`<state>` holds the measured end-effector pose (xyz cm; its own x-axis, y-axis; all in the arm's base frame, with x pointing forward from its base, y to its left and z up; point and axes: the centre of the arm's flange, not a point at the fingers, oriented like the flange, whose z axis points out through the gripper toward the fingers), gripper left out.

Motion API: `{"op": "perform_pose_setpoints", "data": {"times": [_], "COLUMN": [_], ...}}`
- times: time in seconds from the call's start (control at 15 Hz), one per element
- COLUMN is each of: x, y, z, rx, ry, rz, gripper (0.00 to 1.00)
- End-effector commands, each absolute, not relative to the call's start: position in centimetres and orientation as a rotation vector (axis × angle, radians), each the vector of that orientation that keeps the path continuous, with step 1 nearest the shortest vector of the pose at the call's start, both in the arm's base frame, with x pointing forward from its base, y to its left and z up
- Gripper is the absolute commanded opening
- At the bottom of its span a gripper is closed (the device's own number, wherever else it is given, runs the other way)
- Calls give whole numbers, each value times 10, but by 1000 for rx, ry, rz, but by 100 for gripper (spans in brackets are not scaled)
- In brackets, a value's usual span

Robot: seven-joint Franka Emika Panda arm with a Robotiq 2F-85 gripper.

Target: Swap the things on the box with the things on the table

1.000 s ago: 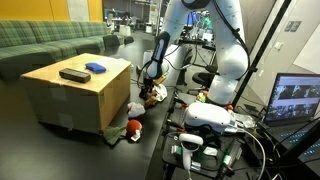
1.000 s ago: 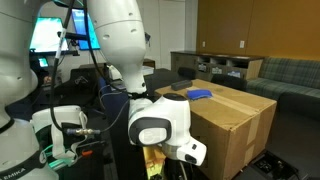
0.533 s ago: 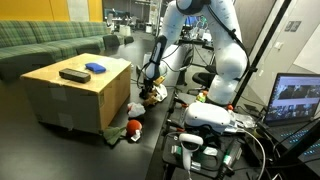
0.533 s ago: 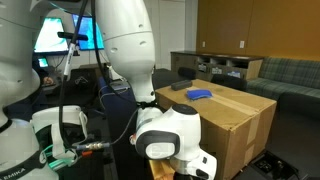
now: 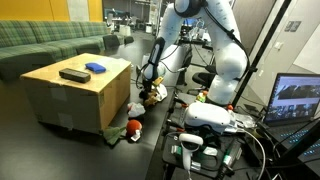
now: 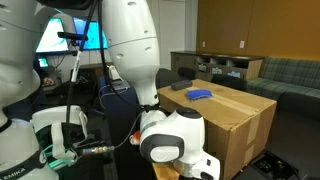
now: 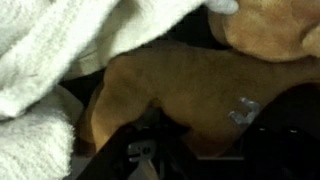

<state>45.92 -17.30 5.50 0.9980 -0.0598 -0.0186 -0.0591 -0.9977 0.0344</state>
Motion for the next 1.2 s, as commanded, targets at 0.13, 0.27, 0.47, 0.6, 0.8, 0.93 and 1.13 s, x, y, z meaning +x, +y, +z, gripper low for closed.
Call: {"op": "perform_pose_setpoints", "data": {"times": [0.13,0.27,0.47,0.6,0.8,0.93,1.13], "x": [462,461,460,460,464,468,479], "y": [-170,-162,-149,-141,-132,-128,-123], "z": [76,88,110,132,172,205,267], "rx": [3139,3149,3166,3162,3144,3128,3096], "ry": [3,56,139,179,222,224,201], "rz": [-97,-159,-227,-241,-217,-173,-41], "gripper": [5,0,2,3,3,3,3]}}
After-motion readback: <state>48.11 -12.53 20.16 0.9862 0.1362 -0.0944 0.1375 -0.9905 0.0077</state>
